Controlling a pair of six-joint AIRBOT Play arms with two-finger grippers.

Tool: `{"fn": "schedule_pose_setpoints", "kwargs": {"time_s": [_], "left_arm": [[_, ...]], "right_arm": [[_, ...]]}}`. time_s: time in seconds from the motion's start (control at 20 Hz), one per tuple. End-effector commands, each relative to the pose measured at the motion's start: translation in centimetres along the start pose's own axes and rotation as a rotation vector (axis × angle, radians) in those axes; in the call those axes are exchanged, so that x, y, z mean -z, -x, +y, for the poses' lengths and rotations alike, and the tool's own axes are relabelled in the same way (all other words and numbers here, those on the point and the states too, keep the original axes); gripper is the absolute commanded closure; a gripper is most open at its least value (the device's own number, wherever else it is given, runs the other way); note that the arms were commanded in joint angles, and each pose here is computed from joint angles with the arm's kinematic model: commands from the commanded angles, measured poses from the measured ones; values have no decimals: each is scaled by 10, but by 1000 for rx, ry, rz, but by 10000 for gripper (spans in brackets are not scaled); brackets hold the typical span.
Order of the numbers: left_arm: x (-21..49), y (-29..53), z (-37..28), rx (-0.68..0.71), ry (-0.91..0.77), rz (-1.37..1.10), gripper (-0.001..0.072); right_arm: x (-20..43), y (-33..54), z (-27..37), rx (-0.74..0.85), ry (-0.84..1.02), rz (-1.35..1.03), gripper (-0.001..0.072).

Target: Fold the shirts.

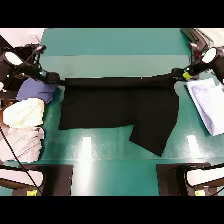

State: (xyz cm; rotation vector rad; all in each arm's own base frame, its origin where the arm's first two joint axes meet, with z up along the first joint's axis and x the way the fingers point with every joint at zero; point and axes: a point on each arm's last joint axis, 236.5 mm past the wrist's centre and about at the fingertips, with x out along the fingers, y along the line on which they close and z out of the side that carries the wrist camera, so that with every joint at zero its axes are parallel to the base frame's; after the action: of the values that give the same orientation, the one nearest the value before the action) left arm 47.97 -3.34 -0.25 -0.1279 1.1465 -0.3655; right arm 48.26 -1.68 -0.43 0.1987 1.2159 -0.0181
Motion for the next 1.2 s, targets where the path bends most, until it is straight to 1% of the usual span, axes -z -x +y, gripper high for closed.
{"fn": "schedule_pose_setpoints", "kwargs": {"time_s": [0.0, 0.1, 0.15, 0.2, 0.25, 0.3, 0.4, 0.45, 0.5, 0.6, 0.7, 0.9, 1.15], "left_arm": [[28, -13, 3, 8, 12, 89, 684], [30, -13, 1, 15, 24, 100, 683], [31, -13, 1, 15, 41, 103, 670], [32, -13, 0, 15, 66, 106, 403], [33, -12, 0, 16, 90, 111, 150], [37, -12, -2, 22, 107, 129, 119], [47, -6, -3, 22, 110, 180, 120], [55, 3, -4, 29, 115, 214, 122], [63, 14, -4, 41, 126, 244, 224], [82, 36, -4, 57, 156, 282, 229], [108, 50, -8, 73, 208, 282, 228], [180, 46, -28, 93, 291, 308, 229], [248, 17, -40, 113, 382, 402, 228]], "right_arm": [[30, -15, -4, 8, -16, 75, 696], [38, -21, -5, 7, -21, 97, 694], [41, -22, -5, 7, -21, 109, 690], [42, -21, -4, 4, -22, 114, 612], [43, -21, 0, -15, -32, 118, 409], [45, -20, 4, -32, -43, 126, 358], [51, -12, 2, -42, -52, 153, 358], [57, -3, 4, -59, -21, 175, 358], [66, 8, 7, -92, 13, 204, 358], [84, 39, 13, -176, 39, 265, 358], [89, 66, 20, -237, 33, 264, 358], [74, 99, 27, -248, 50, 140, 359], [73, 119, 37, -249, 91, 92, 359]]}}
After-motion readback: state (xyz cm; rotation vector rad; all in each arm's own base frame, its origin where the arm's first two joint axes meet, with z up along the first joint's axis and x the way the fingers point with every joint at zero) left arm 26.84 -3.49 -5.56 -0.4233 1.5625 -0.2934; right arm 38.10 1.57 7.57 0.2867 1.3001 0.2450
